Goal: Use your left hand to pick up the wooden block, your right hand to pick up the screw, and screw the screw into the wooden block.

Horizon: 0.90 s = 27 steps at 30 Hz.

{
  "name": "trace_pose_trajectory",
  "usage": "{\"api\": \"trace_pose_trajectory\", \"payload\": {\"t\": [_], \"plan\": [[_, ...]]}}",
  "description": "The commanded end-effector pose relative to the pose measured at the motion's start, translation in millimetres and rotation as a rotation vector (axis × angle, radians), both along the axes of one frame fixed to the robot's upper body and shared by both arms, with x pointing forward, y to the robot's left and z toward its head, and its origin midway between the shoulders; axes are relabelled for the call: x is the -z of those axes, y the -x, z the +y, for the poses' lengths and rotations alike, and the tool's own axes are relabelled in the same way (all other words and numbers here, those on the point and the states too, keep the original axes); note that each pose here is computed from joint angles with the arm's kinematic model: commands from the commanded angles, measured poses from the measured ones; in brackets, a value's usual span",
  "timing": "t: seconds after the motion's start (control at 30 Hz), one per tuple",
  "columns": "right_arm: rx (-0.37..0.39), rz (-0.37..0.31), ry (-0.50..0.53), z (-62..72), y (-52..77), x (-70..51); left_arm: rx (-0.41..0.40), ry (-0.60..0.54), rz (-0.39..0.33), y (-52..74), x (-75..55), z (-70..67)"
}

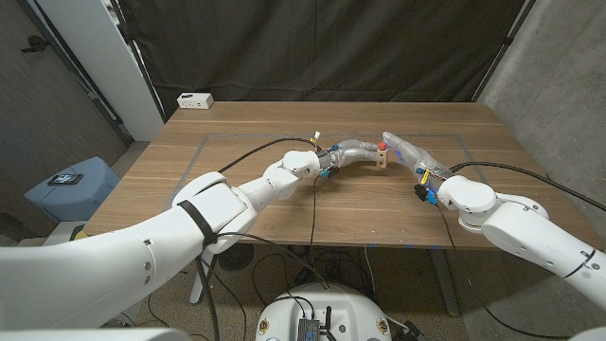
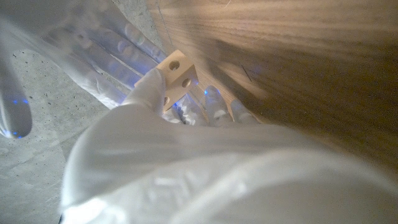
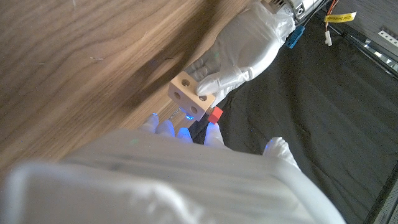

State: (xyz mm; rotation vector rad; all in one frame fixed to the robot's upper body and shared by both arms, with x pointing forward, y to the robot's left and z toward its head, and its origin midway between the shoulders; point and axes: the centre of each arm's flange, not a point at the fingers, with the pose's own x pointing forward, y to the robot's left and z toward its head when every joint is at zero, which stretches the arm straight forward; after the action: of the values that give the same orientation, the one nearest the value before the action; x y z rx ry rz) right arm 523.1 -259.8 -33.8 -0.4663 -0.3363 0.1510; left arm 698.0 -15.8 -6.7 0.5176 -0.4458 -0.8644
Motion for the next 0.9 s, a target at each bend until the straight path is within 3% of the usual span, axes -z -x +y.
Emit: {"api": "trace_pose_trajectory", "payload": {"t": [0.03,0.9], "plan": [[0.009,0.002,-0.001,-0.3,5.1,1.5,0.001,0.001,0.002,-0.1,0.7,0.9],[0.016,0.0,-0.01,0.9,20.6,8.4,0.028,0.008,-0.009,4.5,3.2,-0.6]]}}
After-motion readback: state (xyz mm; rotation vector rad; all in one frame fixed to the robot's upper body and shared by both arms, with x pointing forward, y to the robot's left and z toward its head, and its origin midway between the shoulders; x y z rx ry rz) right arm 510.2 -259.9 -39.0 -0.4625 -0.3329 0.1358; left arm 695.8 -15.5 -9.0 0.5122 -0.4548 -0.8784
